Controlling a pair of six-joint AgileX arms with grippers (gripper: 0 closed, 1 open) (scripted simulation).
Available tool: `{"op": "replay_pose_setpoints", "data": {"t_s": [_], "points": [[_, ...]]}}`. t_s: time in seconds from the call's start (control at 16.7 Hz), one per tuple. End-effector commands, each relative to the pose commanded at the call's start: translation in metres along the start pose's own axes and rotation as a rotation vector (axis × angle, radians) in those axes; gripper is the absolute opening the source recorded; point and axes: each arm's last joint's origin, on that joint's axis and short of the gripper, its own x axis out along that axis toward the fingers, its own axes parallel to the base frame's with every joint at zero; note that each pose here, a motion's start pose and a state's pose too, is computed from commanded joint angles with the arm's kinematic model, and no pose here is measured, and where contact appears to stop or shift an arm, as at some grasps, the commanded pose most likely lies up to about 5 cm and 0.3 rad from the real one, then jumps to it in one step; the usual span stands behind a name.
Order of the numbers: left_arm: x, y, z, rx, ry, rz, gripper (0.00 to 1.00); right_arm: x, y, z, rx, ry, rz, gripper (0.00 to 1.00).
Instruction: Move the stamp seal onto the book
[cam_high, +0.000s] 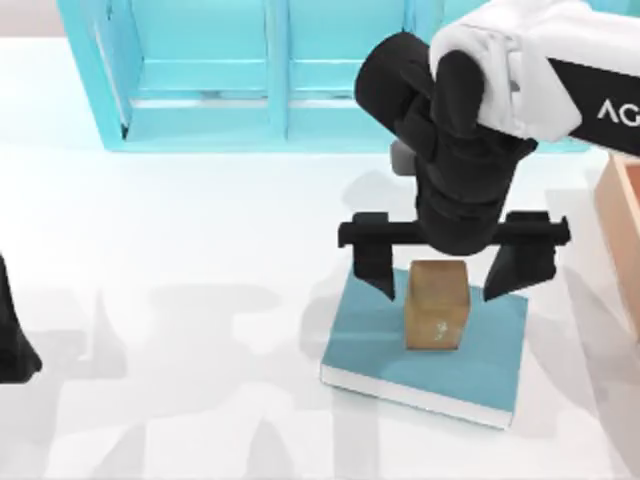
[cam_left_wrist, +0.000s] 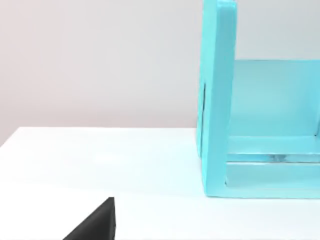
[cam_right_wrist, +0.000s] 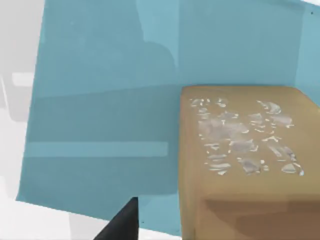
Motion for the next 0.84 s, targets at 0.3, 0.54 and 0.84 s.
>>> {"op": "replay_pose_setpoints", "data": {"t_s": [0.3, 0.54, 0.84], "points": [[0.0, 0.0, 0.0, 0.0, 0.0, 0.0, 1.0, 0.0, 0.0, 0.0, 0.0, 0.0, 0.0, 1.0], [0.0, 0.0, 0.0, 0.0, 0.0, 0.0, 1.0, -0.005, 0.0, 0.001, 0.002, 0.0, 0.001, 1.0], [0.0, 0.0, 0.0, 0.0, 0.0, 0.0, 1.0, -0.03, 0.0, 0.0, 0.001, 0.0, 0.0, 1.0]]}}
